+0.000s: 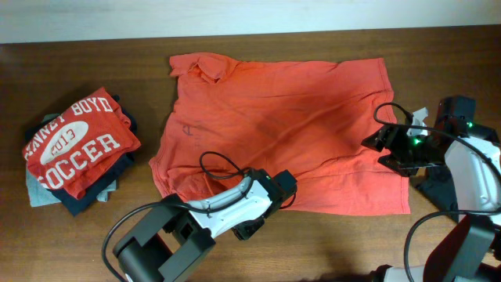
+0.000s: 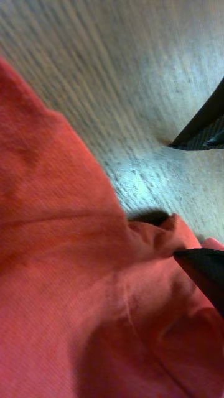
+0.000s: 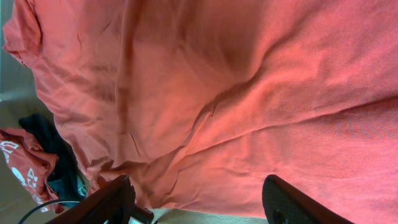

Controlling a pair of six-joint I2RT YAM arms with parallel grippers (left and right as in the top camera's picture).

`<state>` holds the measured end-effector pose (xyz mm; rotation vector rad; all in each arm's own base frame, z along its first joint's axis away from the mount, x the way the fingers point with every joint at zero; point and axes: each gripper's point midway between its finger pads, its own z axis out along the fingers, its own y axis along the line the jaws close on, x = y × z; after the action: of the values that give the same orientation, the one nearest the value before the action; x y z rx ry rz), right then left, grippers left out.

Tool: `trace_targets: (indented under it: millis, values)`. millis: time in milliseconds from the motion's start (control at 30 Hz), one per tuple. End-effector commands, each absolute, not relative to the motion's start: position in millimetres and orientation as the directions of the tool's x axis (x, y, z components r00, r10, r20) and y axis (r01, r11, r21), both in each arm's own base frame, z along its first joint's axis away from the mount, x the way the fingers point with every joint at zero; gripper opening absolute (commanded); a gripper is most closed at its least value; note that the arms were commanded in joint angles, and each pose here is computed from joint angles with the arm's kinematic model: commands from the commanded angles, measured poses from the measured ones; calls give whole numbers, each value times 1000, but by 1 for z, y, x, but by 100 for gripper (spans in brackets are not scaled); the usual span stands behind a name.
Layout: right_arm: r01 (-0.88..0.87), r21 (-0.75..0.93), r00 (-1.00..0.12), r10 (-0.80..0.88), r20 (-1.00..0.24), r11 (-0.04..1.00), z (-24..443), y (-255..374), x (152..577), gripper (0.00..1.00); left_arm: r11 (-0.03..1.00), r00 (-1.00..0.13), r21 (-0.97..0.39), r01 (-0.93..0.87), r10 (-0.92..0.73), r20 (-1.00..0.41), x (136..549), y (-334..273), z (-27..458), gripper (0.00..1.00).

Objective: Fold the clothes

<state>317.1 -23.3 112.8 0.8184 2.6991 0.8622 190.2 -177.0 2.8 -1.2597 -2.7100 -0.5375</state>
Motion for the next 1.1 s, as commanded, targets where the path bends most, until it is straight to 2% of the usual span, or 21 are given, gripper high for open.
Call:
trace_targets:
  millis: [0, 300, 400, 700, 900, 1067]
  values:
    - [420, 598, -836, 548, -38, 682, 120, -23, 321, 71, 607, -663, 270, 748, 706, 250, 190, -173, -1, 50]
    - [421, 598, -836, 548, -37, 682, 120, -23, 321, 70, 657, -711, 282, 699, 678, 184, 211, -171, -6, 49]
    - [423, 597, -836, 548, -33, 681, 120, -22, 320, 70, 676, -729, 281, 682, 662, 177, 216, -167, -6, 31]
    - [423, 598, -836, 548, -34, 681, 120, -22, 320, 70, 688, -727, 235, 687, 654, 209, 209, -165, -6, 0]
    - [422, 598, -835, 548, -35, 682, 120, -23, 321, 70, 643, -676, 219, 734, 661, 325, 202, -159, 32, 0]
    - [421, 598, -835, 548, -37, 682, 120, -23, 321, 70, 611, -593, 50, 790, 741, 316, 198, -189, 69, 0]
